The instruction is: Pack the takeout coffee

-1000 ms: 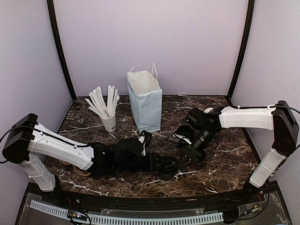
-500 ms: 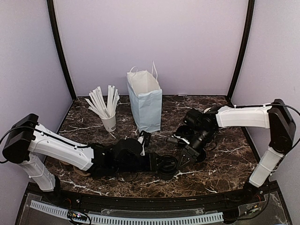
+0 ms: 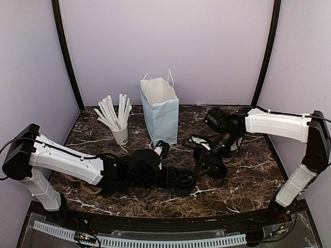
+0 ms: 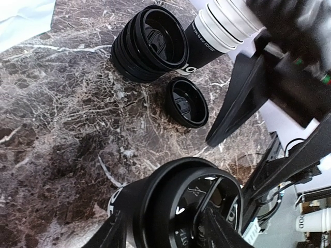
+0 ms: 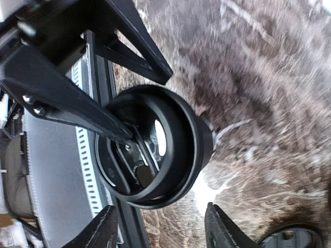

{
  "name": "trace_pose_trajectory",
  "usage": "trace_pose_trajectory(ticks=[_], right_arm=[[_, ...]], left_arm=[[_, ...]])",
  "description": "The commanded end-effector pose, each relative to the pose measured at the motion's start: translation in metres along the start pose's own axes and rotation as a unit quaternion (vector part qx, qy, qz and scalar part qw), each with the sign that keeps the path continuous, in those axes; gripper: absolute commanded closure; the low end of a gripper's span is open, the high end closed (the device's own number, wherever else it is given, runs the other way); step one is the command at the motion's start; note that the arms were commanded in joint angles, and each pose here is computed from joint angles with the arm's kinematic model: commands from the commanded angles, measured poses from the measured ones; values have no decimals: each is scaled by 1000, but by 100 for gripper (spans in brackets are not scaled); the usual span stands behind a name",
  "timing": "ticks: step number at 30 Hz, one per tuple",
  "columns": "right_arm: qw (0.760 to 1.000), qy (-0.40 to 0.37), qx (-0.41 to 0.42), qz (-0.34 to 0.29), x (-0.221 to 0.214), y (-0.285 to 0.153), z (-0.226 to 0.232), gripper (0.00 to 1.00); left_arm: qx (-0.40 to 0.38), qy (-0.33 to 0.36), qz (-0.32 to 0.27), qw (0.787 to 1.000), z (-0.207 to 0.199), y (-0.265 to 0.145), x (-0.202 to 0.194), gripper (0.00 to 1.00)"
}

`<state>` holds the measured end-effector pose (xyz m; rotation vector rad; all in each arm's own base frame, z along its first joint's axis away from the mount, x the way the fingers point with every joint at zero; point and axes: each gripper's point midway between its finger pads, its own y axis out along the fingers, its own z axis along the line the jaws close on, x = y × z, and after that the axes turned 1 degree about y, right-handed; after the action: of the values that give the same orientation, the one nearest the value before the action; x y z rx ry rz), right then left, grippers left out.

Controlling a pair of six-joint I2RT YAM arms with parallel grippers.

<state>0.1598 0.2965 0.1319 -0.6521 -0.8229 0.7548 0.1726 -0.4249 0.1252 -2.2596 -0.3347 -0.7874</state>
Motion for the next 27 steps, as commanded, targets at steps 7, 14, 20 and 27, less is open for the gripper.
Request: trace_pose_trajectory(ticks=[7, 14, 20, 27], right_arm=[[992, -98, -69, -40, 12, -51, 14, 38], [963, -152, -178, -130, 10, -128, 35, 34], [927, -131, -284, -208, -4, -195, 30, 32], [856, -29, -424, -294, -32, -266, -6, 26]], left_arm=[[11, 89, -46, 995, -30, -34, 47, 40], [-20, 198, -68, 978, -61, -58, 67, 39], [12, 277, -90, 957, -54, -95, 87, 19], [152, 303, -114, 934, -5, -126, 116, 1]])
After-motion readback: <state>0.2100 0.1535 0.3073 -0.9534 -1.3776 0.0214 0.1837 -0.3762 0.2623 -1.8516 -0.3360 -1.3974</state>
